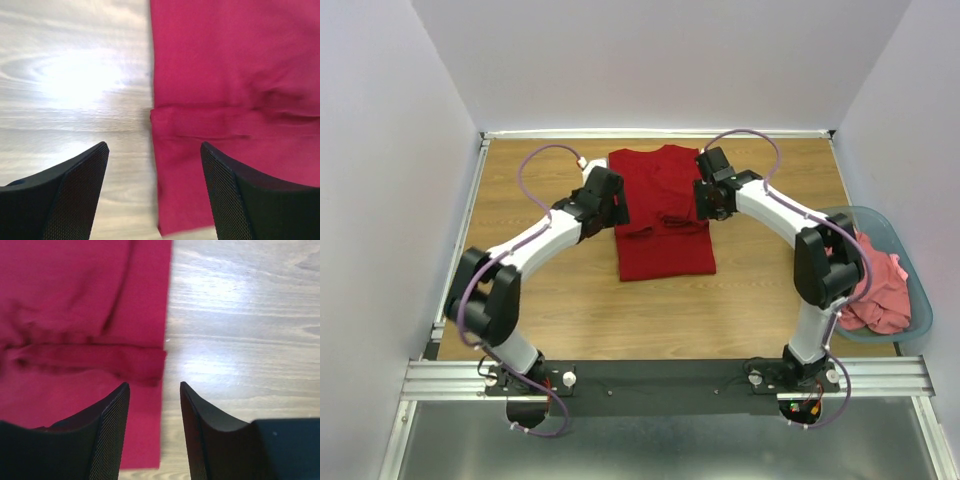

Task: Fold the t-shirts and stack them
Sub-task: Fold the tshirt

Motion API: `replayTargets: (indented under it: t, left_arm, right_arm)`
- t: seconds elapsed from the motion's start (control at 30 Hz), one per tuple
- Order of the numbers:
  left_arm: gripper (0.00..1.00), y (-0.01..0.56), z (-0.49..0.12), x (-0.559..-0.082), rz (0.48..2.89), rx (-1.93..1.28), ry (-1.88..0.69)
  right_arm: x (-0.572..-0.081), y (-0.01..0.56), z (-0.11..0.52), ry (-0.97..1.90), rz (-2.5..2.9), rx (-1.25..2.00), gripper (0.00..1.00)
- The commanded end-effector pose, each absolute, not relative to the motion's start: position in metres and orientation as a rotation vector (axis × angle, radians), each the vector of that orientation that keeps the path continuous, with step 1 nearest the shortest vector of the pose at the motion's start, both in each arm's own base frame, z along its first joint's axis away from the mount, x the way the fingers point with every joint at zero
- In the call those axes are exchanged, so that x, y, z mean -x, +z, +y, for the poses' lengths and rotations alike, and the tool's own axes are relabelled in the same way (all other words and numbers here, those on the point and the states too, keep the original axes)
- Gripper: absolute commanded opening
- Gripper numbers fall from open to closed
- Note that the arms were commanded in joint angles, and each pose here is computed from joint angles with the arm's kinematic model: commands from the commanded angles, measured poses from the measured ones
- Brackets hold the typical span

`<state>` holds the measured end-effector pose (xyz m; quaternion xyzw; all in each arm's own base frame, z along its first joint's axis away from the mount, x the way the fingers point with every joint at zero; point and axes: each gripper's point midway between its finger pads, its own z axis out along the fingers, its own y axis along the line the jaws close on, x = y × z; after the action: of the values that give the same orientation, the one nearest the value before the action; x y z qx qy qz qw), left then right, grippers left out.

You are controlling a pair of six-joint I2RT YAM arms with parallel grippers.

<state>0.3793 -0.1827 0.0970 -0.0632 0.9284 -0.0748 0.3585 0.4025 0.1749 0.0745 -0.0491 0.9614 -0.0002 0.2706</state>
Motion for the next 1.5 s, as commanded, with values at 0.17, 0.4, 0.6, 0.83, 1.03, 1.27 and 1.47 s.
replayTargets:
  t: [0.17,0.4,0.6,0.83,1.03,1.27,1.47]
  left_arm:
    - [0.30,0.145,-0.244,-0.325,2.301,0.149,-0.440]
    - [0.07,0.081,-0.300,-0.293,2.420,-0.004,-0.502]
    - [0.07,0.036,-0.304,-0.283,2.504,-0.072,-0.453]
    - [0.06,-0.005,-0.297,-0.262,2.605,-0.113,-0.405]
    - [0.06,-0.013,-0.289,-0.252,2.623,-0.127,-0.381]
    - [0.06,-0.010,-0.285,-0.246,2.628,-0.141,-0.387]
    - [0.06,0.004,-0.270,-0.234,2.615,-0.112,-0.400]
  right_arm:
    - [-0.363,0.079,0.219,0.256,2.611,0.178,0.33]
    - [-0.360,0.048,0.234,0.321,2.648,0.173,0.24]
    - [-0.368,0.029,0.242,0.323,2.669,0.182,0.24]
    - [-0.396,0.027,0.239,0.233,2.628,0.169,0.24]
    - [-0.447,0.052,0.234,0.237,2.535,0.099,0.28]
    - [-0.506,0.087,0.239,0.294,2.417,0.080,0.40]
    - [-0.464,0.125,0.249,0.488,2.411,0.134,0.45]
